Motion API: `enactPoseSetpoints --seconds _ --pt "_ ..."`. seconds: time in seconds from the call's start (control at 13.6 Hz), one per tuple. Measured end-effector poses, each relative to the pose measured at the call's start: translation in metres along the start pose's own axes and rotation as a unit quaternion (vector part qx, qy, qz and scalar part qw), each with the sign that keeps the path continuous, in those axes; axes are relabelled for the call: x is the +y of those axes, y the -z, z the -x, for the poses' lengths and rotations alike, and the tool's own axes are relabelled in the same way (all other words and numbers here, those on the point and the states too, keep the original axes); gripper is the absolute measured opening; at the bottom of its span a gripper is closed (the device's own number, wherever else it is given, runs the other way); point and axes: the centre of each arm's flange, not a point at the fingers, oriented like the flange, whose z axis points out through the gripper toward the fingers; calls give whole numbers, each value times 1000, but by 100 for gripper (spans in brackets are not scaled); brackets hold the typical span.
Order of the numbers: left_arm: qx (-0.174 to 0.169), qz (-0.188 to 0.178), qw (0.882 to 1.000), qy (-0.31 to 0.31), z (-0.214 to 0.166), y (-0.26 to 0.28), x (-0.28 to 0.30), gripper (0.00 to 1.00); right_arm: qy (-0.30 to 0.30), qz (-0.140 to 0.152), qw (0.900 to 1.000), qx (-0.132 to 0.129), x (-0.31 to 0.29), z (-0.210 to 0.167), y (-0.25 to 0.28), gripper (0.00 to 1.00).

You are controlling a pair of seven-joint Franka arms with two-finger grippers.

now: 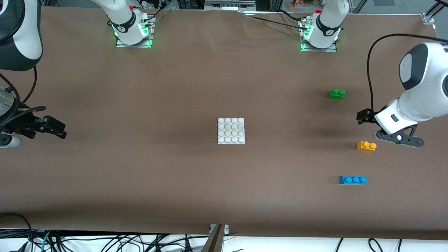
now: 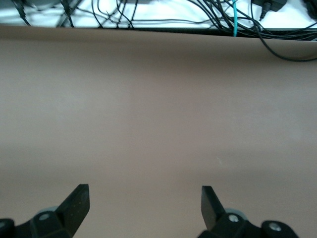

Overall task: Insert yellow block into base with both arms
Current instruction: 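Lower the left gripper over the yellow brick and grasp it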

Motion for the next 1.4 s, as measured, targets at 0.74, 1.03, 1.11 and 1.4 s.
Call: enactPoseSetpoints --seconds 0.74,1.03,1.11,1.4 --pt "50 -21 998 -28 -8 -76 -62 100 6 7 1000 -19 48 47 35 100" --pt "56 -21 998 -36 -7 -82 -68 100 8 6 1000 -19 45 47 35 100" --pt "58 -22 997 -36 -7 -82 -69 100 8 6 1000 -19 45 47 35 100" --pt "67 -19 997 -28 -7 -108 -84 100 11 5 1000 -20 42 46 34 100"
